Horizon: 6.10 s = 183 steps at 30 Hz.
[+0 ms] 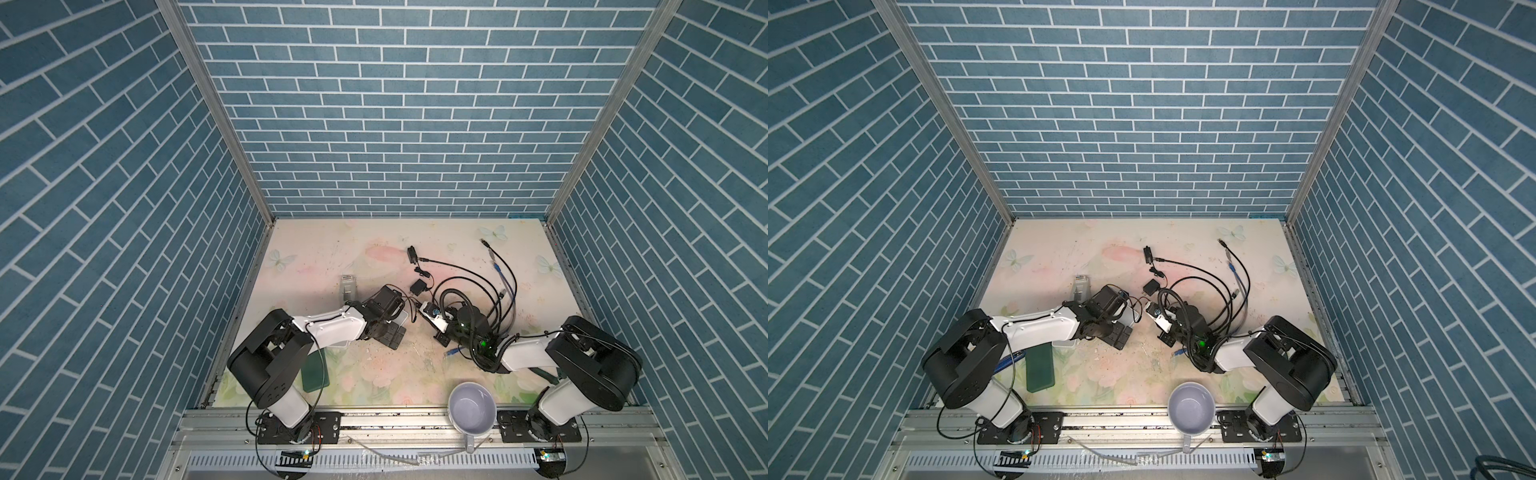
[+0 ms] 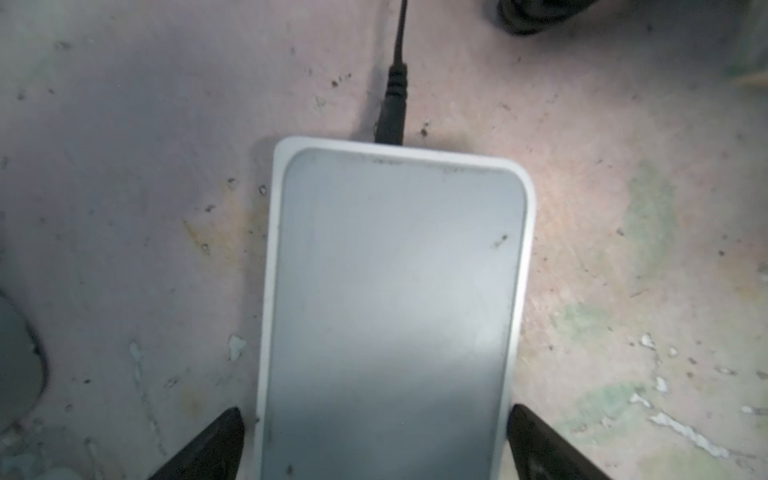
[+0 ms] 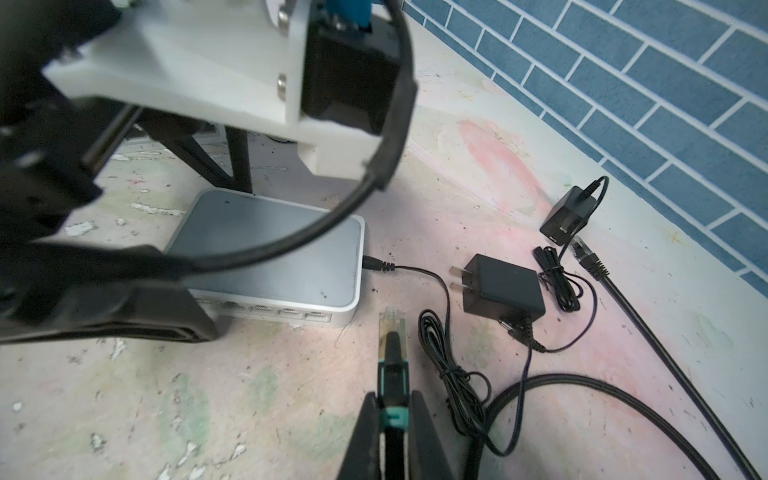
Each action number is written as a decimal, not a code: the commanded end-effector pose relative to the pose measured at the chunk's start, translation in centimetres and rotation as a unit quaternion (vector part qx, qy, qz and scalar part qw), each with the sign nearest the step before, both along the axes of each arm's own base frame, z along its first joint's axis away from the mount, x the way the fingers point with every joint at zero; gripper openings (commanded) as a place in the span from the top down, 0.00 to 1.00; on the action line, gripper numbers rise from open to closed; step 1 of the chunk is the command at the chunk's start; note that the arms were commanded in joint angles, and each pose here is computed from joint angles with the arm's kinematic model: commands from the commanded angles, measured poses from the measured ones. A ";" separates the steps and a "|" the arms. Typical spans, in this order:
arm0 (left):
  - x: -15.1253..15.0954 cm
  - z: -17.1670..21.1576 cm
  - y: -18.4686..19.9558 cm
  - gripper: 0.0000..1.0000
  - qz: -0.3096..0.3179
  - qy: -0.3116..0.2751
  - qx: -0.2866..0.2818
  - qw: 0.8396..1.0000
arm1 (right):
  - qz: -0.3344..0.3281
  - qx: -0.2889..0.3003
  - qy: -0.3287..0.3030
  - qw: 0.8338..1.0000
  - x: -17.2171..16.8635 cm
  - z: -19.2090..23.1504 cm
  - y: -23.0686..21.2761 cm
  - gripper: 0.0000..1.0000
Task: Insert the plug into the switch port
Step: 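Press the teal-banded plug fully into the front port with the right gripper, then open the right gripper and draw it back from the seated plug, then grasp a black ethernet plug among the cables with the right gripper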
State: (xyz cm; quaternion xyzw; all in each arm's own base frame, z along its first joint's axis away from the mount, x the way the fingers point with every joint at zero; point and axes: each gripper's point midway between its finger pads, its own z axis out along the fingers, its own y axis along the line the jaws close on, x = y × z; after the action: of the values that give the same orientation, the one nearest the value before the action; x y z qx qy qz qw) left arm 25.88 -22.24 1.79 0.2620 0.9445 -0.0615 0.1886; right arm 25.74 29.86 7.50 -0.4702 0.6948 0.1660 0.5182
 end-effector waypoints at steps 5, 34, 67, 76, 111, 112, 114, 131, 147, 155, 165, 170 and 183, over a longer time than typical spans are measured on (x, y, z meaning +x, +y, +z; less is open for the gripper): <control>-0.7 -1.1 -0.1 0.16 -0.013 0.016 0.004 1.000 | 0.017 0.029 0.009 0.999 -0.6 1.1 0.5 1.00; 0.2 5.5 -2.1 0.47 -0.017 -0.052 -0.122 0.991 | 0.104 0.032 -0.027 0.994 -4.0 2.7 0.4 1.00; -0.1 5.5 -2.2 0.49 -0.013 -0.052 -0.133 0.990 | 0.066 0.112 -0.050 0.990 -0.7 6.0 2.9 1.00; 0.0 6.1 -2.9 0.49 -0.012 -0.054 -0.160 0.986 | 0.074 0.124 -0.055 0.988 -0.5 7.3 3.8 1.00; -0.6 5.3 -4.5 0.49 -0.044 -0.049 -0.140 0.988 | 0.075 0.059 -0.038 0.995 1.4 3.9 7.6 0.98; -0.2 4.6 -4.0 0.49 -0.028 -0.040 -0.130 0.990 | 0.064 0.051 -0.035 0.996 1.7 3.3 7.2 0.94; 0.4 3.5 -3.3 0.49 -0.004 -0.025 -0.120 0.992 | 0.048 0.043 -0.032 0.997 1.9 2.6 6.4 0.89; 4.2 0.0 3.2 0.35 0.127 -0.026 -0.003 0.992 | -0.100 -0.024 -0.007 0.995 4.6 4.2 -3.9 0.57; 5.4 2.8 2.8 0.00 0.126 -0.056 -0.013 0.990 | -0.333 -0.013 0.166 0.928 8.2 7.1 -12.8 0.58; 6.8 6.6 2.9 0.00 0.140 -0.109 -0.031 0.984 | -0.402 -0.020 0.233 0.885 8.0 6.1 -16.4 0.61; 6.8 8.7 -0.2 0.00 0.087 -0.146 -0.117 0.978 | -0.454 -0.072 0.315 0.830 4.8 3.9 -19.3 0.63; 6.8 8.7 -1.4 0.01 0.067 -0.150 -0.140 0.976 | -0.522 -0.050 0.333 0.783 4.3 2.7 -22.5 0.63; 6.1 8.3 -2.7 0.00 0.039 -0.150 -0.148 0.977 | -0.554 0.010 0.403 0.728 6.1 -2.2 -25.0 0.64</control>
State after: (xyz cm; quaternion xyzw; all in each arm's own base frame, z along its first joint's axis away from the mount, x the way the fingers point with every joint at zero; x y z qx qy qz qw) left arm 32.19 -24.73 10.32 0.1914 0.8983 -0.1515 0.3653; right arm 32.08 4.71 6.44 0.0930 0.9744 0.0124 0.2044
